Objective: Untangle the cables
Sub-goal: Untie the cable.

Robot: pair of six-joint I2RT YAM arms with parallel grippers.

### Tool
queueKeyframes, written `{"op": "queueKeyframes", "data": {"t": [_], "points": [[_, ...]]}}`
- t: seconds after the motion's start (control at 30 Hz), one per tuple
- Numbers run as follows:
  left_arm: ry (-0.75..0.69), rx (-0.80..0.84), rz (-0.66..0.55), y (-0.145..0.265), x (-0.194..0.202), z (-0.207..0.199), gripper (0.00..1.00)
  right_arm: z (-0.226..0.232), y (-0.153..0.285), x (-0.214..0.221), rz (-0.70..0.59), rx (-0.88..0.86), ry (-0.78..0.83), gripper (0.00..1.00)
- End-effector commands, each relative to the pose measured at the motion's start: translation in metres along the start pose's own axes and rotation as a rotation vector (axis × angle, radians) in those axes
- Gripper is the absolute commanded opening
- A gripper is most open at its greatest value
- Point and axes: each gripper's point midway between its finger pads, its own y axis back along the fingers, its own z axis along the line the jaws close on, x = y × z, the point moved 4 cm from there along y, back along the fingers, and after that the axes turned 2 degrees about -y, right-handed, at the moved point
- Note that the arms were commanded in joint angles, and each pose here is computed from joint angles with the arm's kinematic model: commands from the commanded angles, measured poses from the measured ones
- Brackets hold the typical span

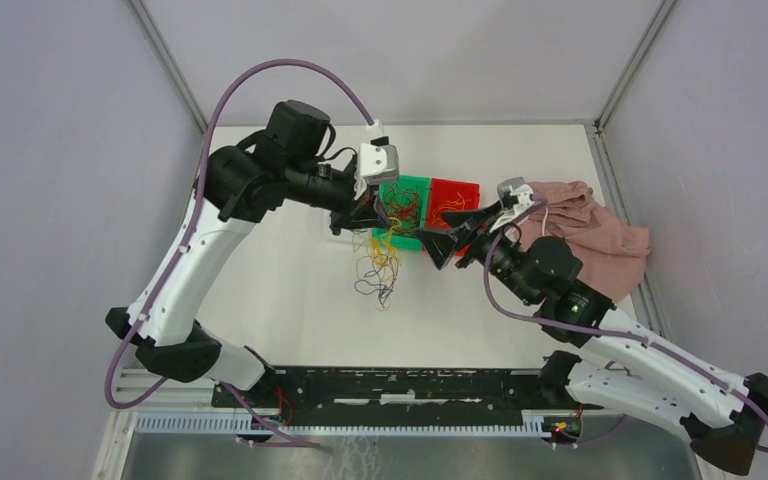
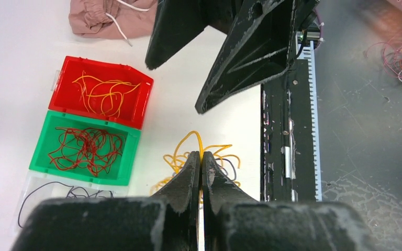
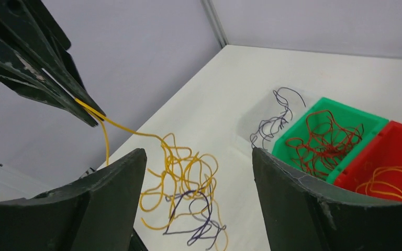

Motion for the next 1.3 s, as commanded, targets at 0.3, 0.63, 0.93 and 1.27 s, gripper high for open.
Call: {"op": "queueKeyframes", "data": {"t": [0.3,0.63,0.93,1.27], "points": [[-0.075,-0.007,-0.026,-0.003,-0.007,-0.002,0.03,0.044,-0.034,-0.007,0.01,-0.235,0.03,0.77],[-0.08,0.027,-0.063,-0.001,-0.02,-0.011,0.03,0.021,-0.073,0.004,-0.011,-0.055,0.023,0.68],[-0.084,0.053,-0.125,0.01,-0.049,-0.025,0.03,-0.01,-0.093,0.051,0.066,0.071,0.025,0.66],[-0.206,-0.008,-0.218,0.036,-0.081,-0.028,0.03,-0.046,-0.084,0.117,0.19,0.165,-0.004,0.64]]}}
